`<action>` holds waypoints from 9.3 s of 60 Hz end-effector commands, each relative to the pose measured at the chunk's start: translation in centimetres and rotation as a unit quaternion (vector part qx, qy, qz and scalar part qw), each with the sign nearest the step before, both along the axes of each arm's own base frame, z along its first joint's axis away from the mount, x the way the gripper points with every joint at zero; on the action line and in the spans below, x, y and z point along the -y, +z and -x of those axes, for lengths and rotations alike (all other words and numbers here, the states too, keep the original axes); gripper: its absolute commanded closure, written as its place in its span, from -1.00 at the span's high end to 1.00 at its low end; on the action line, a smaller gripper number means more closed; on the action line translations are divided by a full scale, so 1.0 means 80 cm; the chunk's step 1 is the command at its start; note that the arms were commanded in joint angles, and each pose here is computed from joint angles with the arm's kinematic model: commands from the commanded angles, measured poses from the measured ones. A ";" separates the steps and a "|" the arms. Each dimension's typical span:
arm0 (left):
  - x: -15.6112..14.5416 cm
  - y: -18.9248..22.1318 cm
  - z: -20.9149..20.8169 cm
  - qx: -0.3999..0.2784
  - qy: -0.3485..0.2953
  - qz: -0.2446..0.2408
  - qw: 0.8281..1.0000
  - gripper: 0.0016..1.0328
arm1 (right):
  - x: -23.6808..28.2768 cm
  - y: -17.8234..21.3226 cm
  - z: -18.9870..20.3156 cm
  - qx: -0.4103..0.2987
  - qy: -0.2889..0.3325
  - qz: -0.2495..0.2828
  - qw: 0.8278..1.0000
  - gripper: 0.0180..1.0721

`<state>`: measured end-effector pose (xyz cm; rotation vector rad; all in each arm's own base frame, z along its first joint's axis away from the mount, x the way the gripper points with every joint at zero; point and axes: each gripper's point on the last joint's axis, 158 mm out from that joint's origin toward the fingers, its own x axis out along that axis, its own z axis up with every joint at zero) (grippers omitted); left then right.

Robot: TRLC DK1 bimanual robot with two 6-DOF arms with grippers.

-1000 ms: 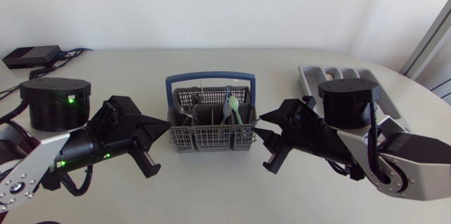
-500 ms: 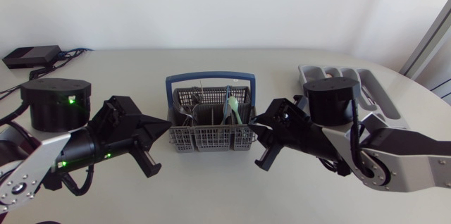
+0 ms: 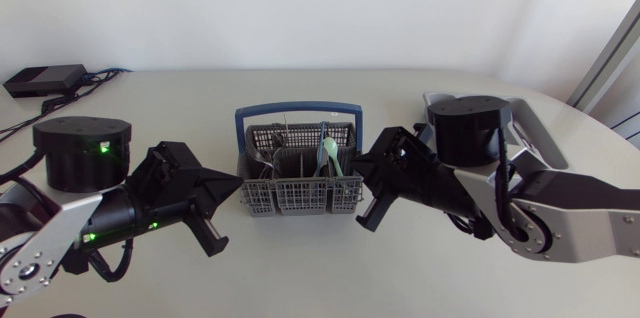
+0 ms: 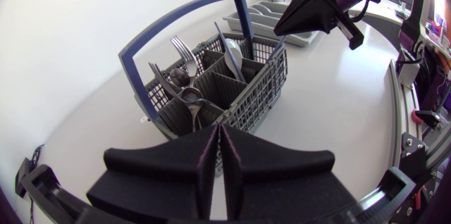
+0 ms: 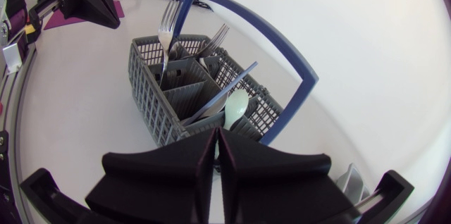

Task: Sort the cutlery from the basket into the organizer compartments.

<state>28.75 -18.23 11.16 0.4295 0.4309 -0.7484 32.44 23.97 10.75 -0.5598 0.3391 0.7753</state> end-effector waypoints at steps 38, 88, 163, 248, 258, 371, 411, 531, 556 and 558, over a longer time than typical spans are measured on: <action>-0.003 -0.015 0.009 -0.006 -0.002 -0.006 1.000 -0.88 | 0.020 -0.020 0.012 -0.002 -0.006 0.017 1.000 -0.44; 0.000 -0.017 0.012 -0.007 -0.006 -0.009 1.000 -0.88 | 0.017 -0.015 -0.005 -0.004 -0.014 0.026 1.000 -0.89; 0.008 0.009 0.021 0.015 -0.013 -0.010 1.000 -0.88 | 0.177 0.148 -0.005 -0.174 -0.188 0.029 0.966 -0.89; 0.011 0.001 0.021 0.005 -0.015 -0.014 1.000 -0.88 | 0.348 -0.104 -0.222 -0.307 -0.378 -0.044 0.872 -0.89; 0.011 0.004 0.018 0.010 -0.011 -0.013 1.000 -0.88 | 0.347 -0.130 -0.236 -0.309 -0.385 -0.052 0.868 -0.68; 0.007 0.008 -0.132 -0.026 0.188 0.054 0.980 -0.46 | 0.268 -0.044 -0.124 -0.246 -0.335 -0.049 0.908 0.39; 0.017 0.000 -0.145 -0.061 0.174 0.092 0.979 -0.93 | 0.258 -0.045 -0.120 -0.245 -0.324 -0.045 0.913 0.39; 0.052 0.163 -0.075 -0.037 0.107 0.185 0.976 -0.93 | -0.074 0.111 0.031 -0.053 0.011 -0.027 0.998 0.38; 0.064 0.167 -0.072 -0.061 0.093 0.195 0.974 -0.93 | -0.112 0.108 0.026 -0.015 0.022 -0.010 1.000 0.37; 0.065 0.167 -0.072 -0.064 0.092 0.195 0.974 -0.93 | -0.117 0.108 0.024 -0.008 0.021 -0.007 1.000 0.37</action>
